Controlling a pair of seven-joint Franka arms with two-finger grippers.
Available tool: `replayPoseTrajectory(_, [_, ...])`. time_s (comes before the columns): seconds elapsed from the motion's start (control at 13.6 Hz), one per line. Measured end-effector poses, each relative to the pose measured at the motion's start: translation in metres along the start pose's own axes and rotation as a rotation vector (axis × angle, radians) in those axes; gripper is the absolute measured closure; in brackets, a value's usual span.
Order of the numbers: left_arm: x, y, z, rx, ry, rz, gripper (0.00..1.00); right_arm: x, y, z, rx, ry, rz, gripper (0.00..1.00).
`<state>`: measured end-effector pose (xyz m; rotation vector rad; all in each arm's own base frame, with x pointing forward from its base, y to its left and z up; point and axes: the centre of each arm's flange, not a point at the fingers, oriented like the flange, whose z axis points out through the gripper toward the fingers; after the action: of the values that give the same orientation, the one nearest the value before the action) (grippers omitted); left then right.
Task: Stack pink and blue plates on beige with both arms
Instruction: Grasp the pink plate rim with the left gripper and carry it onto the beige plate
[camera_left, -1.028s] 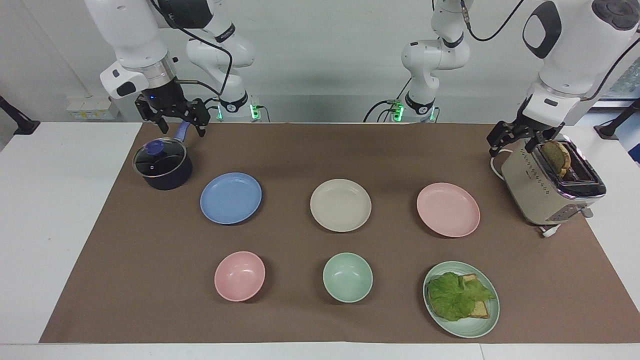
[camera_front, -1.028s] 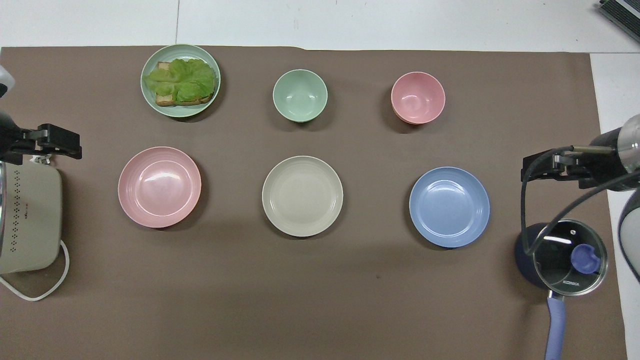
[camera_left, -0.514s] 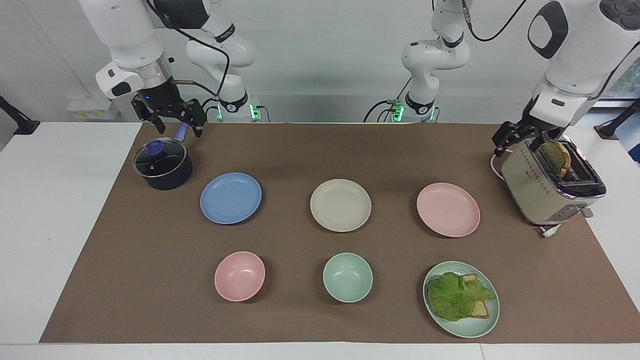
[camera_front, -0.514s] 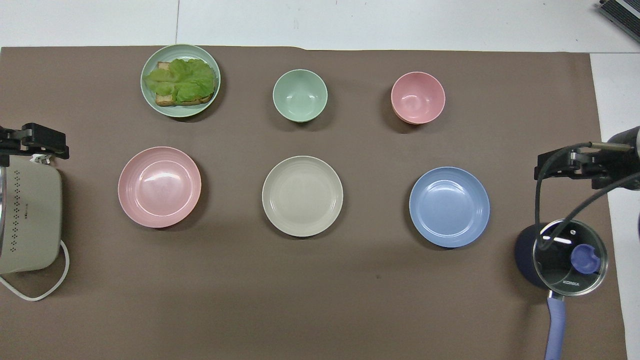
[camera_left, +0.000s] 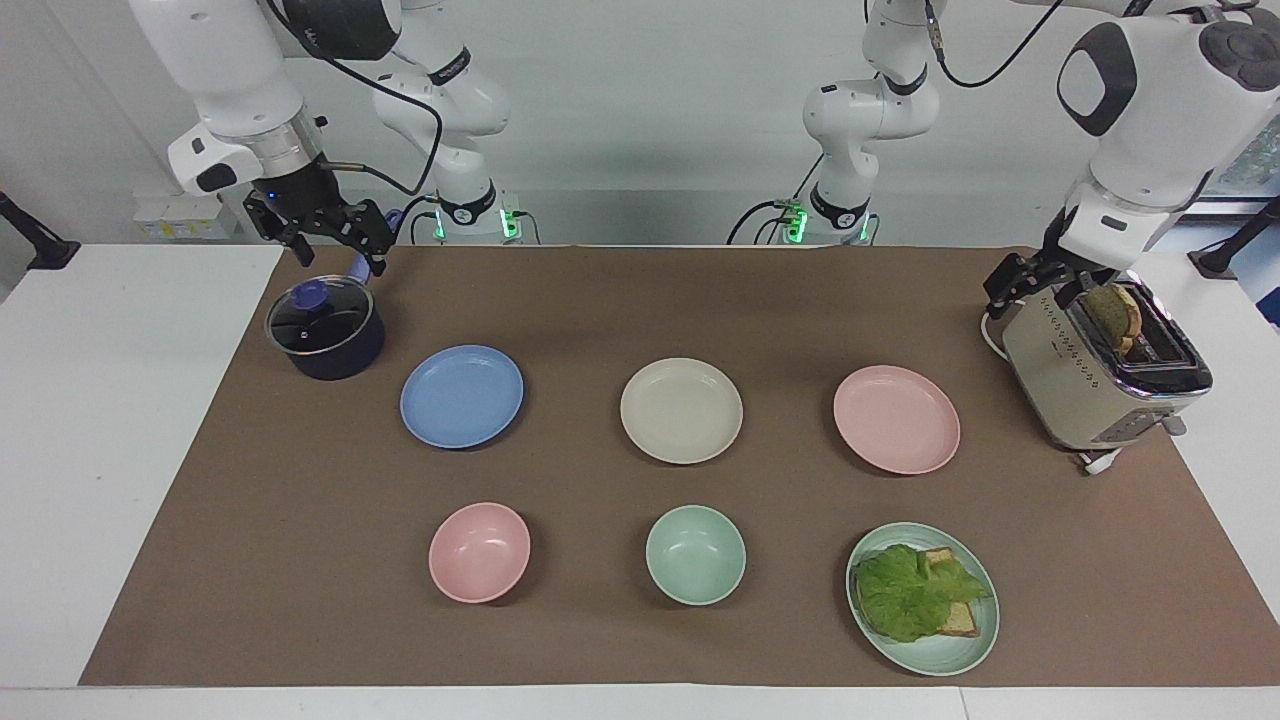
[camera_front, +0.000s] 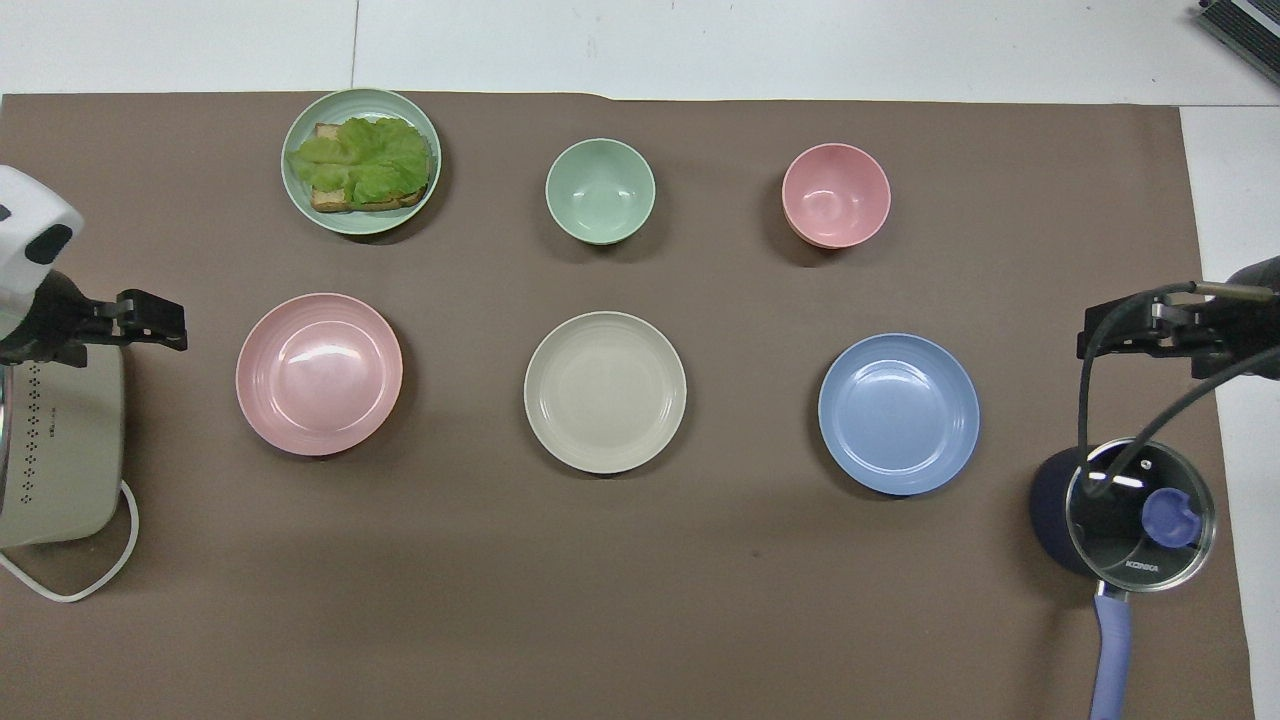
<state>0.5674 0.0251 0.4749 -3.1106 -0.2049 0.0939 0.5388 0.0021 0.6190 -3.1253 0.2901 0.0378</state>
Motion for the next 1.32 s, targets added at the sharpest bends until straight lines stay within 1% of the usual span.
replayPoseTrajectory(0.07, [-0.001, -0.01, 0.034, -0.001, -0.027, -0.017, 0.0, 0.0, 0.0, 0.0, 0.0, 0.0, 0.0, 0.0])
replayPoseTrajectory(0.15, [0.0, -0.014, 0.06, -0.002, -0.046, -0.026, 0.0, 0.0, 0.0, 0.0, 0.0, 0.0, 0.0, 0.0])
replayPoseTrajectory(0.22, [0.003, -0.014, 0.082, -0.004, -0.047, -0.026, 0.0, 0.0, 0.0, 0.0, 0.0, 0.0, -0.001, 0.0])
replayPoseTrajectory(0.37, [0.006, -0.008, 0.121, -0.009, -0.03, -0.018, 0.0, 0.0, 0.0, 0.0, 0.0, 0.0, -0.001, 0.0])
replayPoseTrajectory(0.44, [0.006, -0.006, 0.136, -0.011, -0.027, -0.015, 0.0, 0.0, 0.0, 0.0, 0.0, 0.0, -0.001, 0.0])
replayPoseTrajectory(0.59, [0.004, -0.004, 0.155, -0.014, -0.039, -0.018, 0.0, 0.0, 0.0, 0.0, 0.0, 0.0, -0.001, 0.0])
replayPoseTrajectory(0.73, [0.003, -0.003, 0.164, -0.015, -0.055, -0.049, 0.0, 0.0, -0.001, 0.0, 0.0, 0.0, -0.001, 0.0])
replayPoseTrajectory(0.81, [0.002, -0.002, 0.166, -0.014, -0.059, -0.062, 0.02, 0.0, -0.001, 0.0, 0.0, -0.001, -0.001, 0.0])
replayPoseTrajectory(0.88, [0.002, -0.002, 0.166, -0.014, -0.062, -0.069, 0.11, 0.0, -0.001, 0.0, 0.0, -0.002, -0.001, 0.0])
replayPoseTrajectory(0.95, [0.002, -0.002, 0.166, -0.014, -0.063, -0.071, 0.23, 0.0, -0.001, 0.0, 0.0, -0.002, -0.001, 0.0])
replayPoseTrajectory(1.18, [0.002, -0.001, 0.166, -0.014, -0.063, -0.072, 0.65, 0.0, 0.0, 0.0, 0.0, -0.002, -0.001, 0.0])
replayPoseTrajectory(1.25, [0.002, -0.001, 0.166, -0.014, -0.064, -0.071, 0.78, 0.0, 0.0, 0.0, 0.0, -0.002, -0.001, 0.0])
replayPoseTrajectory(1.32, [0.002, -0.001, 0.163, -0.015, -0.067, -0.072, 0.87, 0.0, 0.0, 0.0, 0.0, -0.002, -0.001, 0.0])
